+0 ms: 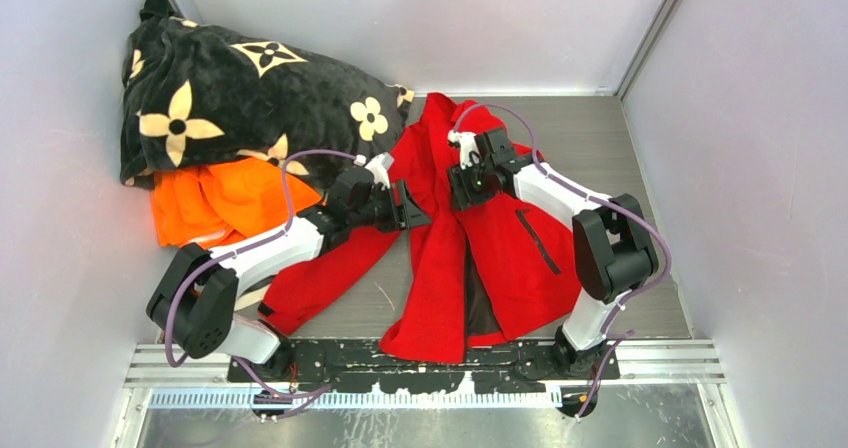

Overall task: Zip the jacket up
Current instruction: Pick up the jacket from the center of the board.

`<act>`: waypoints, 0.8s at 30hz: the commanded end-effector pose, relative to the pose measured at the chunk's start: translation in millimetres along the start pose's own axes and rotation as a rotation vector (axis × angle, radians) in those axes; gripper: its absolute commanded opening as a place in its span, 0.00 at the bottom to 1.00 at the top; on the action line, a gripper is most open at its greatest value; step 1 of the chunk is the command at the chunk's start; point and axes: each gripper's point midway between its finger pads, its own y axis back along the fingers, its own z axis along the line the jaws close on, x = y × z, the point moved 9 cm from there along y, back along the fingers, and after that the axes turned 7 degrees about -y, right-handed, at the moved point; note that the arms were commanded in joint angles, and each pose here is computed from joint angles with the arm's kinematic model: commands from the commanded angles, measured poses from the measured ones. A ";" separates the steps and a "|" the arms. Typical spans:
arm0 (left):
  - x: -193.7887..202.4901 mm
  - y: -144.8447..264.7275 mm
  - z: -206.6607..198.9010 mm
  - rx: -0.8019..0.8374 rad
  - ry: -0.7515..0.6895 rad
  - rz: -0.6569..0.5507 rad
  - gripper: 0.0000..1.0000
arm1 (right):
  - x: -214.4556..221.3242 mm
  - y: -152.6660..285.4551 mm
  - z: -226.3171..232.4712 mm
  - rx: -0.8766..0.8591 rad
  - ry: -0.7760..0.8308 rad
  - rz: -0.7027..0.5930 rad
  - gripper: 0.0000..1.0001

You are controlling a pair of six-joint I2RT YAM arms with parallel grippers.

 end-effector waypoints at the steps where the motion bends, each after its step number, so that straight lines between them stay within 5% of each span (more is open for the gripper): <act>1: -16.2 6.2 -13.9 0.052 -0.037 -0.057 0.55 | -23.1 8.6 19.3 -0.059 0.041 -0.068 0.55; 13: -15.7 9.8 -14.1 0.045 -0.039 -0.057 0.55 | -25.8 -7.4 4.4 0.126 0.050 -0.048 0.41; 24: -15.4 15.1 -16.8 0.051 -0.041 -0.054 0.55 | -25.9 -3.7 0.7 0.088 0.026 -0.043 0.09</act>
